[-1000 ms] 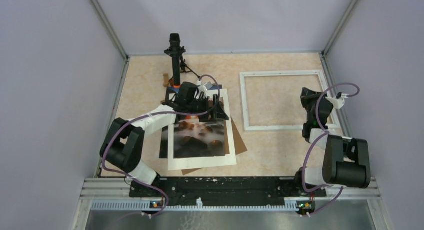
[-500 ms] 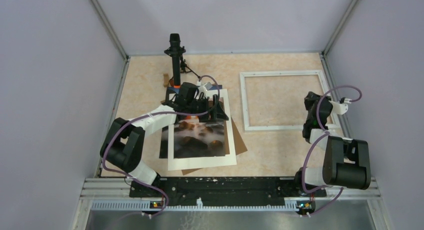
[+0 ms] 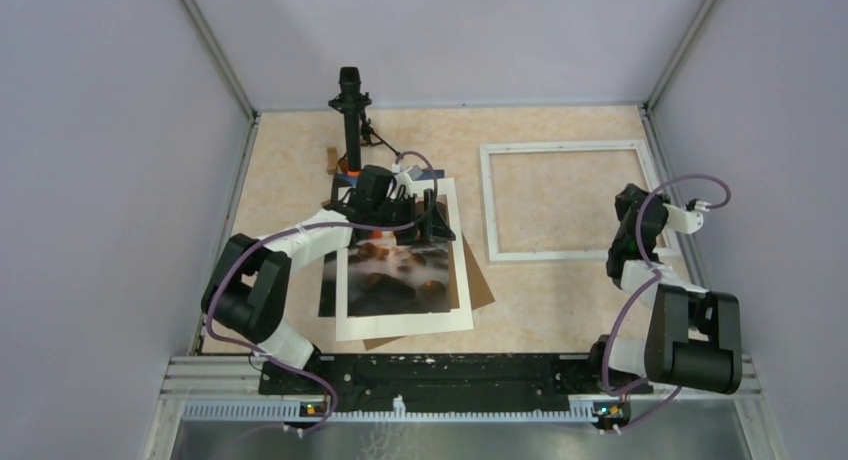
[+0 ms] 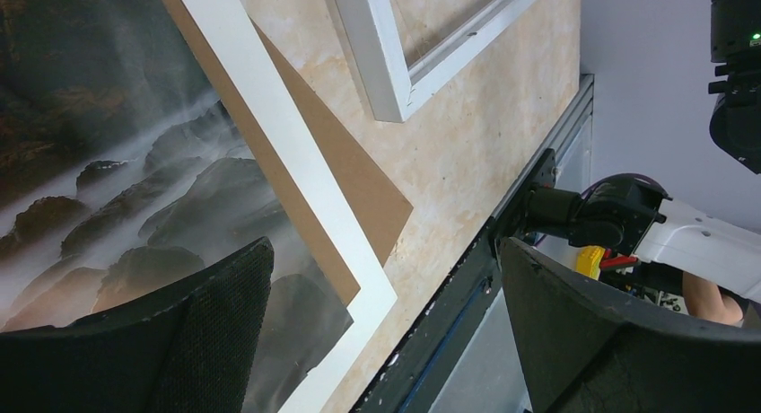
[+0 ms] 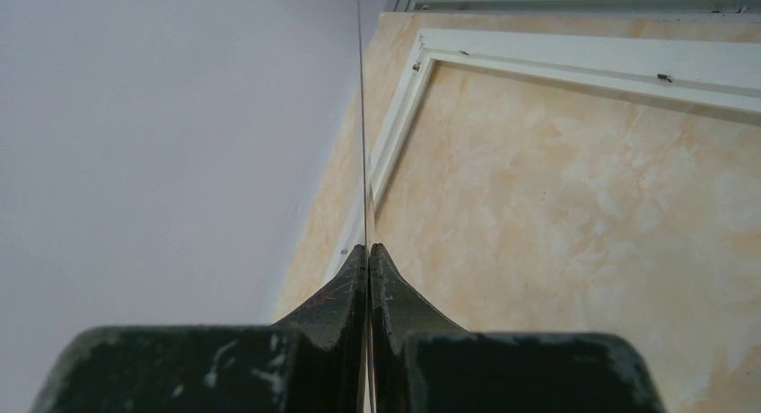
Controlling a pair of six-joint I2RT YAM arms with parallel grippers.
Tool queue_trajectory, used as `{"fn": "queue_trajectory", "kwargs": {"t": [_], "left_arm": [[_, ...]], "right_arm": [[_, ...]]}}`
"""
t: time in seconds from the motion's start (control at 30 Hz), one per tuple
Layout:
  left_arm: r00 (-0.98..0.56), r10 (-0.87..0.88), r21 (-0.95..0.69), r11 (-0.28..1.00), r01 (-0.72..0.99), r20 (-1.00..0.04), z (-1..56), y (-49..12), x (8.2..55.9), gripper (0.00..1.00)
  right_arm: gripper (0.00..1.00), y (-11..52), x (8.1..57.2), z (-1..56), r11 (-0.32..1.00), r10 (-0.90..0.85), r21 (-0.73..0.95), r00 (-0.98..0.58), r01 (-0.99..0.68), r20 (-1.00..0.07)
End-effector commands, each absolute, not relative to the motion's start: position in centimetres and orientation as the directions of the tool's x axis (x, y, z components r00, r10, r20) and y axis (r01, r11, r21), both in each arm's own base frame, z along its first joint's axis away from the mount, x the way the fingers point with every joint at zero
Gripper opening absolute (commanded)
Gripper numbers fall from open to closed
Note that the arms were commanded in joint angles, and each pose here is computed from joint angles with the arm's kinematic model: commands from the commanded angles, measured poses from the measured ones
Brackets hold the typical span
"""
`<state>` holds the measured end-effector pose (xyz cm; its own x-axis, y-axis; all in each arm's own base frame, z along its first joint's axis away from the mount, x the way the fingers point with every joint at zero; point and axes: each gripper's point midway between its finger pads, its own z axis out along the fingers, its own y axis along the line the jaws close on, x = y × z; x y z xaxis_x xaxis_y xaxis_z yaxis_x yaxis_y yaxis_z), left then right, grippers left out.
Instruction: Put the photo into the frame
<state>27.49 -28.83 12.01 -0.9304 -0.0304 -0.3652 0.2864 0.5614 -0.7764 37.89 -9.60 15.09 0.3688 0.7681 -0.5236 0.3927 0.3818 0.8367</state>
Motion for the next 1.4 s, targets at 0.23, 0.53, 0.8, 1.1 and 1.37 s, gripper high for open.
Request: {"fn": "queue_trajectory", "kwargs": {"t": [0.23,0.53,0.8,1.1,1.37], "left_arm": [[-0.93,-0.032,-0.784,0.549,0.289,-0.366,11.5,-28.9,27.5,0.98],[-0.933,-0.033,-0.786,0.549,0.283,-0.359,11.3,-28.9,27.5,0.98],[-0.934,-0.031,-0.789,0.546,0.282,-0.356,11.3,-28.9,27.4,0.98],[-0.936,-0.03,-0.793,0.541,0.281,-0.352,11.4,-28.9,27.3,0.98],[-0.934,-0.031,-0.792,0.541,0.283,-0.355,11.4,-28.9,27.3,0.98]], "right_arm": [[0.0,-10.8,37.1,17.0,0.349,0.726,0.852,0.462,0.391,-0.51],[0.0,-10.8,36.4,16.7,0.354,0.719,0.834,0.447,0.424,-0.532],[0.0,-10.4,36.3,16.6,0.364,0.728,0.826,0.421,0.431,-0.541],[0.0,-10.3,36.2,16.3,0.37,0.737,0.815,0.393,0.447,-0.55],[0.0,-11.0,35.3,16.0,0.368,0.73,0.809,0.397,0.458,-0.556]]}}
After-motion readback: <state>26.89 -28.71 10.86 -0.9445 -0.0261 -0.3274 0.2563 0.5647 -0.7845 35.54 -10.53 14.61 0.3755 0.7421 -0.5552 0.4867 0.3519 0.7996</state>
